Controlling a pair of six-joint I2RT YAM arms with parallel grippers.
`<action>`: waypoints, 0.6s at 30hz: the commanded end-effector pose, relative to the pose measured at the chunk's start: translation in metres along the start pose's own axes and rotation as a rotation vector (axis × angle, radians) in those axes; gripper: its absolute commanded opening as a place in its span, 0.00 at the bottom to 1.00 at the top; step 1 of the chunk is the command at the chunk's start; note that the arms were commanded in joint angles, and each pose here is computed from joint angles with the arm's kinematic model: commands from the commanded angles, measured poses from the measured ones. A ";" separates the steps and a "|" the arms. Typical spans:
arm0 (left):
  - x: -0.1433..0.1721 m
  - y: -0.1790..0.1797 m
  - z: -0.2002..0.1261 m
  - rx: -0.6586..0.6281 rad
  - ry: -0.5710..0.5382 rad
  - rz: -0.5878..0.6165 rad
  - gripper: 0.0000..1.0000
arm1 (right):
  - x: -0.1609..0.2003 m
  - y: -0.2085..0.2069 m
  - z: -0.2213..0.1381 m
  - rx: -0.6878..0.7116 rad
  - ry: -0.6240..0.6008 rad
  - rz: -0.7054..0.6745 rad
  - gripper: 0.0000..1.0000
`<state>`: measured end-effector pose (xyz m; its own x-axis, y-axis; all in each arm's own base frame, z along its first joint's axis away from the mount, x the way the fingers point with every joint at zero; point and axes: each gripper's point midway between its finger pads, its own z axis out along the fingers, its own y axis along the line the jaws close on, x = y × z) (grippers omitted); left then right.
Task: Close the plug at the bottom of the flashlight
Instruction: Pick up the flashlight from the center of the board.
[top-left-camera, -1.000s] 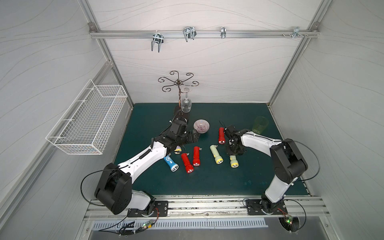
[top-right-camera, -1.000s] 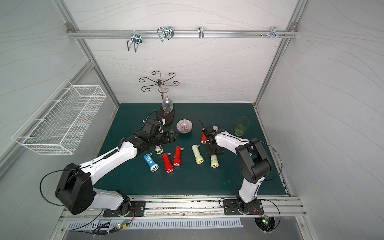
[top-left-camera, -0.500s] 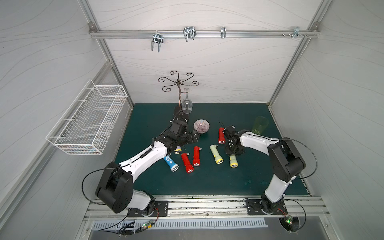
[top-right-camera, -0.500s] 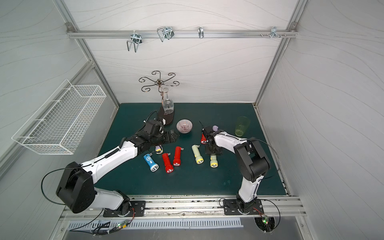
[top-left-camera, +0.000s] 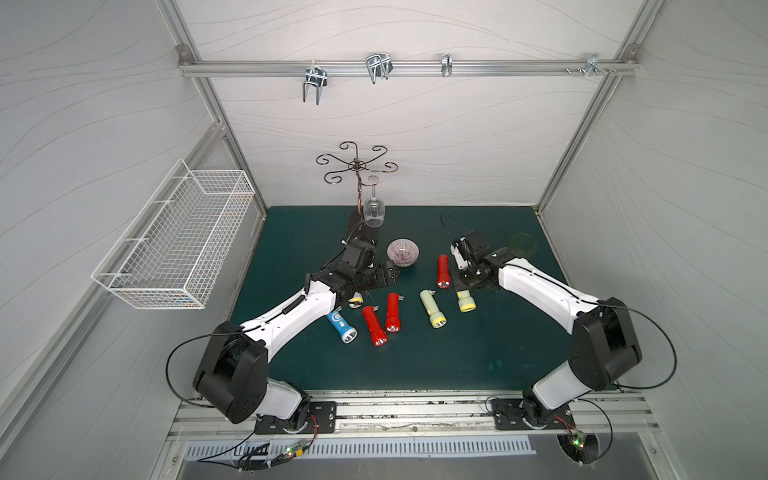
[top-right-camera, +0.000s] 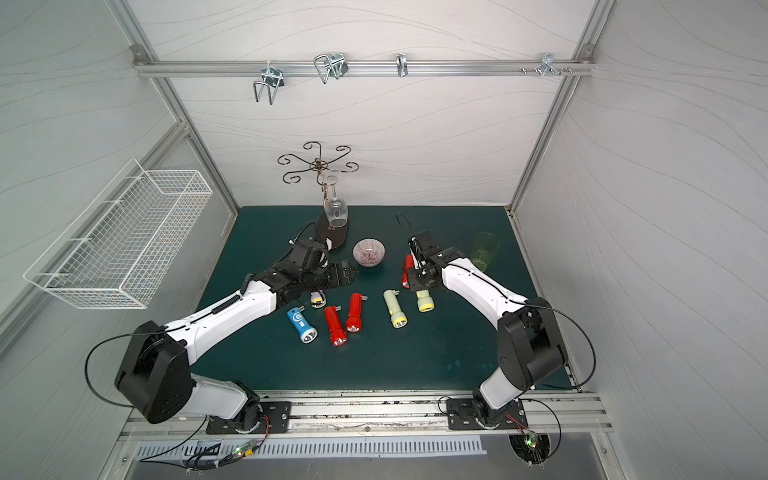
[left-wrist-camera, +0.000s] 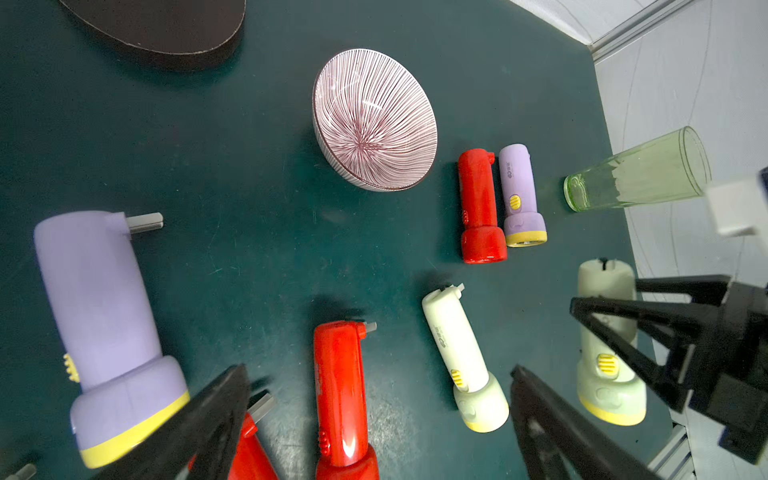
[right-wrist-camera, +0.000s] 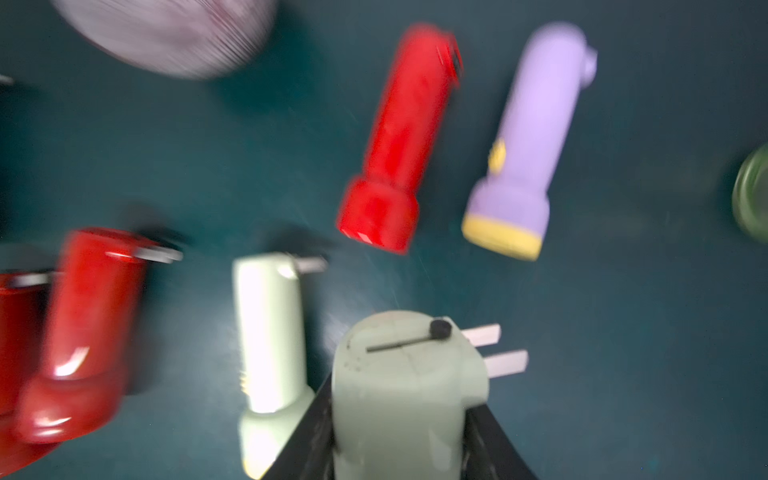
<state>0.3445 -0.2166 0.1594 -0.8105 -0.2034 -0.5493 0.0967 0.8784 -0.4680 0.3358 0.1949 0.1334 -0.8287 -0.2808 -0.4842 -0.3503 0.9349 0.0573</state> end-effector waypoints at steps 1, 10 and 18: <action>-0.033 -0.027 -0.013 0.059 -0.081 0.027 0.99 | -0.060 0.015 -0.029 -0.080 -0.224 -0.104 0.00; -0.070 -0.067 -0.035 0.144 -0.098 -0.037 0.97 | -0.155 0.020 -0.058 -0.259 -0.614 -0.267 0.00; -0.089 -0.096 -0.041 0.254 -0.082 -0.263 0.93 | -0.167 0.040 -0.061 -0.237 -0.916 -0.647 0.00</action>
<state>0.3786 -0.2534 0.2663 -0.7693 -0.3680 -0.5222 0.0973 0.7404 -0.6651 0.4361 0.2451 0.2425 -0.1684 -0.3310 -0.9285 -0.7112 0.6931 -0.1181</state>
